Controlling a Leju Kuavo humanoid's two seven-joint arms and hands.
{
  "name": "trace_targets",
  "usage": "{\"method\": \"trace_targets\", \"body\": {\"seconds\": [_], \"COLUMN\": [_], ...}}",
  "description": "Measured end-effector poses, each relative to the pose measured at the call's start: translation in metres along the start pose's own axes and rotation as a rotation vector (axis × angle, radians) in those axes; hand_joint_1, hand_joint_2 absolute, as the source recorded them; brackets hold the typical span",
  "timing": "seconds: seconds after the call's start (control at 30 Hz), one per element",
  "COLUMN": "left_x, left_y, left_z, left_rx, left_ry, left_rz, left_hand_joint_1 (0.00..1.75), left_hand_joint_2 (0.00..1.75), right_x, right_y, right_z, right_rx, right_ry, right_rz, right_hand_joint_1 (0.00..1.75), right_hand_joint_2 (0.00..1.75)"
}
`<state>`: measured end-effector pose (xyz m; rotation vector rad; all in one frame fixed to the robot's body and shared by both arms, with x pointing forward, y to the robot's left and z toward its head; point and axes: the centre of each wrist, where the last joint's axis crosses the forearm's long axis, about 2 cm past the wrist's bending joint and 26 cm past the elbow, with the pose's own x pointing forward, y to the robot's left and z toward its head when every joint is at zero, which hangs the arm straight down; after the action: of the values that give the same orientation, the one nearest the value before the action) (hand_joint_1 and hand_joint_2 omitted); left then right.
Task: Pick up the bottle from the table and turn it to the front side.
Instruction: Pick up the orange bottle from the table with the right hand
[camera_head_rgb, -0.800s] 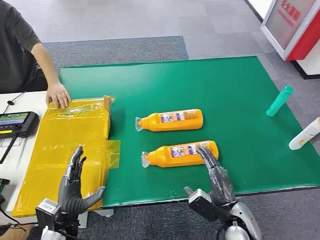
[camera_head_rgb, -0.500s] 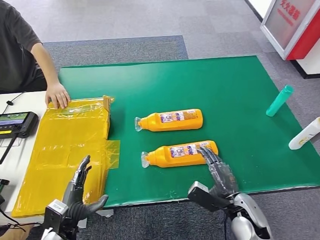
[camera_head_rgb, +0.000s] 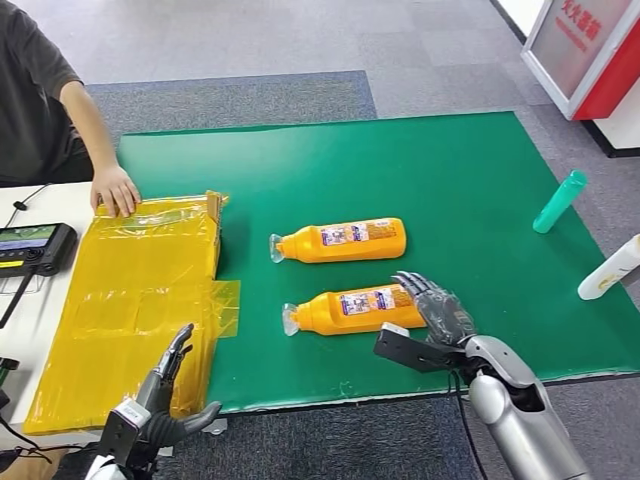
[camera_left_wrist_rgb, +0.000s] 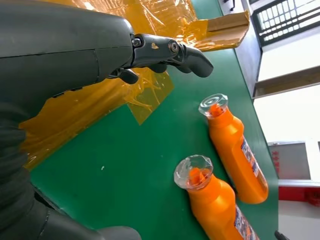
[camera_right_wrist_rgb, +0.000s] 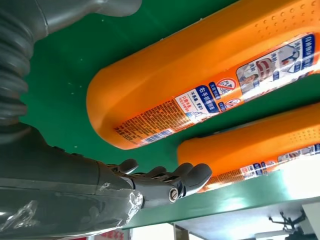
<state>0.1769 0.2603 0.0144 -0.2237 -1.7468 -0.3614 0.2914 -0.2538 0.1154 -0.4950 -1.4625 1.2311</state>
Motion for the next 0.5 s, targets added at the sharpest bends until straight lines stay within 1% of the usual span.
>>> {"method": "trace_targets", "body": {"seconds": [0.5], "left_x": [-0.005], "left_y": [0.003], "left_z": [0.0], "left_rx": [0.002], "left_ry": [0.02], "left_rz": [-0.017], "left_hand_joint_1": [0.0], "left_hand_joint_2": [1.75], "right_x": [-0.01], "right_y": [-0.029], "right_z": [-0.048], "right_rx": [0.197], "right_ry": [0.02], "right_rz": [0.125], "right_hand_joint_1": [0.0], "right_hand_joint_2": [1.75]}}
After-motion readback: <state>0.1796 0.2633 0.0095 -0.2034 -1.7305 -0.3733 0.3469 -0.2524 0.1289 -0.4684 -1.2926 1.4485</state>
